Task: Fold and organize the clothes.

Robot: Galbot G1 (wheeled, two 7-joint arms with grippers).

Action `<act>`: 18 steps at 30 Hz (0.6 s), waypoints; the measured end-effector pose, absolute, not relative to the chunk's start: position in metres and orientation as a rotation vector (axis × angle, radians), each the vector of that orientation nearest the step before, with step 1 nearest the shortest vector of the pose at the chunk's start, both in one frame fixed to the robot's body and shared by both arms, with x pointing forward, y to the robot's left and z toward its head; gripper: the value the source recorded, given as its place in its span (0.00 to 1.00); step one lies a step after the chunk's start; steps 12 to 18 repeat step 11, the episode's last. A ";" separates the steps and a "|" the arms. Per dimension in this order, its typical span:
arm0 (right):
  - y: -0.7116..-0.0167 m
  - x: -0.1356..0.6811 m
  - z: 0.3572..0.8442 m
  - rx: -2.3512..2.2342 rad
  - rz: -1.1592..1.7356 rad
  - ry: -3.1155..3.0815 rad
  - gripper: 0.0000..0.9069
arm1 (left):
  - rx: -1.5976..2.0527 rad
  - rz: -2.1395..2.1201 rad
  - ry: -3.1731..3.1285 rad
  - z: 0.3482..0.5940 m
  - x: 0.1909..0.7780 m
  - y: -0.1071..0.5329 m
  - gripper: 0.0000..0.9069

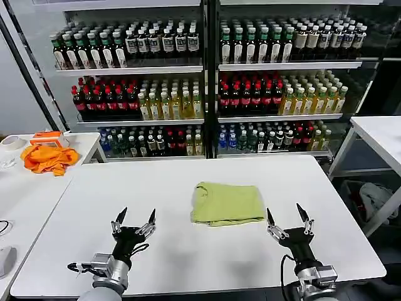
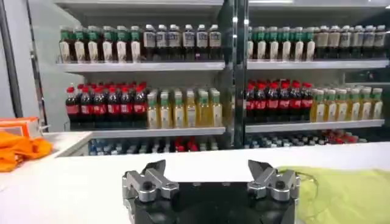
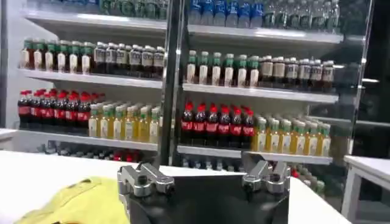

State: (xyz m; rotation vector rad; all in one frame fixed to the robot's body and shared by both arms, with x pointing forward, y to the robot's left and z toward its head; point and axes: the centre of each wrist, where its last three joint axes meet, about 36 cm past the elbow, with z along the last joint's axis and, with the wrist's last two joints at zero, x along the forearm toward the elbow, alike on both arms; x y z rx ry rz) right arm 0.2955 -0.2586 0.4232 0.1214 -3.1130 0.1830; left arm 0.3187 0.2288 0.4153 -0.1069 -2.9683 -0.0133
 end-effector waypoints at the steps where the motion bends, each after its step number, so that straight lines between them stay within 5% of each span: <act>1: -0.258 0.293 0.424 0.121 0.188 -3.115 1.00 | -0.109 -0.014 -2.968 0.415 0.318 0.229 1.00; 18: -0.258 0.279 0.432 0.079 0.206 -3.137 1.00 | -0.166 -0.028 -2.965 0.420 0.307 0.226 1.00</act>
